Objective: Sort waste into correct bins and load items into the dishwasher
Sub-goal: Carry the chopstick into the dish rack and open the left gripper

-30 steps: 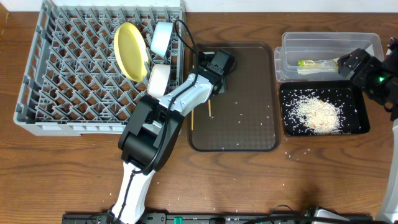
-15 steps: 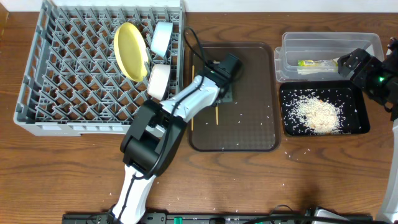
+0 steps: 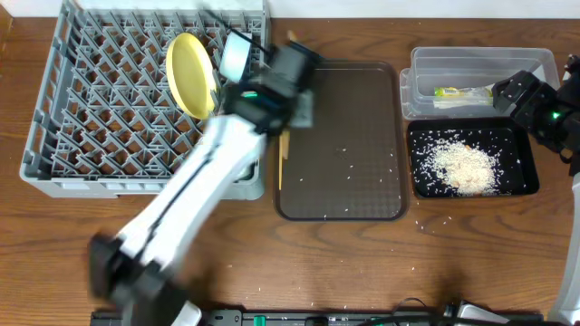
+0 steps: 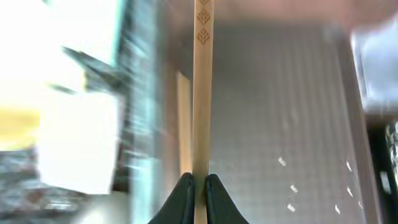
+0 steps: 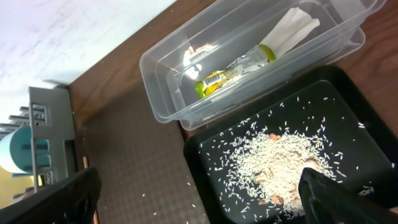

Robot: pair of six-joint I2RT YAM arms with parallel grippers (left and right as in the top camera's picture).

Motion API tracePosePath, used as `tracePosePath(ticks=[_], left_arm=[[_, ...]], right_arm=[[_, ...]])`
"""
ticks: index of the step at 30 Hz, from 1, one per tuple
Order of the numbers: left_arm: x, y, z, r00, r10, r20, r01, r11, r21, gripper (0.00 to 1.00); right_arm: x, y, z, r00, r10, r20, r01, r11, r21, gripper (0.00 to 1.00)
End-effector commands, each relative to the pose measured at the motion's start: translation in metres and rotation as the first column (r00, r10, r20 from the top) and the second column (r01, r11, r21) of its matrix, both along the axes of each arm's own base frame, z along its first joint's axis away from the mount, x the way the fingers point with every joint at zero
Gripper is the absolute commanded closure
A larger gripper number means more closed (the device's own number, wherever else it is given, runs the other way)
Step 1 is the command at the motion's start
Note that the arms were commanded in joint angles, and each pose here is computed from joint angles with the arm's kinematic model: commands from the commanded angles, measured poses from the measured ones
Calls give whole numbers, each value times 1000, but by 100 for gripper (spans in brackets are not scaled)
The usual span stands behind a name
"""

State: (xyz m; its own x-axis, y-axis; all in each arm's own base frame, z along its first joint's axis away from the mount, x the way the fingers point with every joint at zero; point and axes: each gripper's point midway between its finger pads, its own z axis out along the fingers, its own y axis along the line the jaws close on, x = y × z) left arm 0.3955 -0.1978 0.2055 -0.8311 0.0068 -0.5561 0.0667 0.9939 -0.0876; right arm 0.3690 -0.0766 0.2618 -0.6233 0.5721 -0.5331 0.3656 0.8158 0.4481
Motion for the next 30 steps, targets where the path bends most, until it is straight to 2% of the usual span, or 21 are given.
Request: tracePosePath(ticks=[1,7,11,16,18,19,20,21,24,30], left_arm=[[5,78,49,989,61,132,-86,977,193,93],[9,149,27,991,124,44,-132,939,319,93],[15,174,-3,986,165,-20,-148,925,350,93],[29,188,-40,988,95,-119,-35,902,430,93],[30,189,-48,985,100,-139,-30,901,432,92],[30,189,-51,984,101,-146,-28,901,433,85],[30,189,-53,983,109,-146,-36,902,430,75],[31,189,-53,982,130,-138,-61,906,420,47],[33,189,-52,983,135,-127,-71,907,415,39],[33,187,-43,972,218,-83,-175,917,358,39]], right_arm=[[2,-1,6,1000,-5,14,5,1000,0,1],[2,-1,6,1000,-5,14,5,1000,0,1],[2,-1,6,1000,-5,14,5,1000,0,1],[2,-1,6,1000,-5,14,5,1000,0,1],[2,-1,6,1000,-5,14,5,1000,0,1],[2,-1,6,1000,-5,14,5,1000,0,1],[2,-1,6,1000,-5,14,5,1000,0,1],[2,-1,6,1000,-5,14,5,1000,0,1],[2,-1,6,1000,-5,14,5,1000,0,1],[2,-1,6,1000,-5,14,5,1000,0,1]])
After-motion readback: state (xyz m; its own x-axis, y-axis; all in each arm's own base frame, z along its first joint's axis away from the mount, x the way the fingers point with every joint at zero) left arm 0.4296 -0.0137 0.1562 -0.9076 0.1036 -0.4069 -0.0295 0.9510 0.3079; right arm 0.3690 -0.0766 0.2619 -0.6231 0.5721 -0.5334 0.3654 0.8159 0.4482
